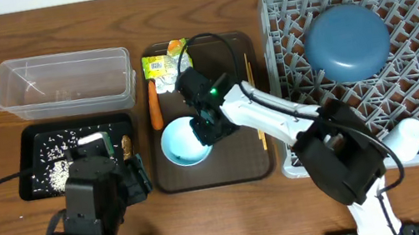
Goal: Sort waste into correct bins and load items into the dishwasher rack
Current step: 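Grasp the bowl rim with right gripper, taking it from left gripper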
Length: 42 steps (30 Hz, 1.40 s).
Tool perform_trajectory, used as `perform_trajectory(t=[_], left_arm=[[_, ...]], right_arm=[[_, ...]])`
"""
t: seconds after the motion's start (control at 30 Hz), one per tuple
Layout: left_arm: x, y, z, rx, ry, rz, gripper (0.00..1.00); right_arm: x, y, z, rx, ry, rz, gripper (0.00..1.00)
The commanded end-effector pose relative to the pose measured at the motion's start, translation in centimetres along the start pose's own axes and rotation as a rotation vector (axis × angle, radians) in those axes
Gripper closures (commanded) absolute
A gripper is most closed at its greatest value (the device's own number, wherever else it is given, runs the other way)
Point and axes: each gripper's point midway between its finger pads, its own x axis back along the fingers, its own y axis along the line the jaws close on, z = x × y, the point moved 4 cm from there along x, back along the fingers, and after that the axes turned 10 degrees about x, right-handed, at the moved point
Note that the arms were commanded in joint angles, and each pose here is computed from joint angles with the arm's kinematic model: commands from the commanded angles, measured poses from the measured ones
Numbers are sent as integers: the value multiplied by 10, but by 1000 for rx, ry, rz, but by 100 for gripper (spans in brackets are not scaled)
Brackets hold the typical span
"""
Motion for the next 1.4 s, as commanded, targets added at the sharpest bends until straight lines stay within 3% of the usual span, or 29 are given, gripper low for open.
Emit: perform_trajectory(t=[0.0,0.1,0.2,0.43,0.47,0.5,0.6,0.77,0.87,1.1,1.23,1.37], left_arm=[[4,-4,-2,14,8,27,30],[4,-4,-2,14,8,27,28],[4,-4,-2,14,7,27,22],[4,-4,-2,14,7,27,20],[4,-4,-2,13,8,26,16],[4,-4,-2,13,7,27,2],[4,-4,-2,13,8,27,2],[4,-4,-2,14,9,26,2],[4,-4,-2,14,9,26,2],[4,-4,-2,14,9,26,2],[4,-4,-2,14,9,26,2],[4,-4,-2,14,9,26,2]], right_arm=[[-1,-4,-4,-18,-18,32,92],[-1,-7,-6,-18,-33,50,99],[-1,-14,-8,-19,-43,100,99],[0,-17,-10,-18,-58,133,99],[0,-19,-10,-18,-57,144,99],[1,-22,-9,-18,-58,167,99],[20,-36,-8,-36,-62,259,99],[90,-61,-17,-87,-160,371,99],[149,-84,-22,-141,-281,512,99],[267,-147,-7,-336,-533,1030,99],[291,-178,3,-406,-527,1295,99],[289,-200,-1,-353,-410,1504,99]])
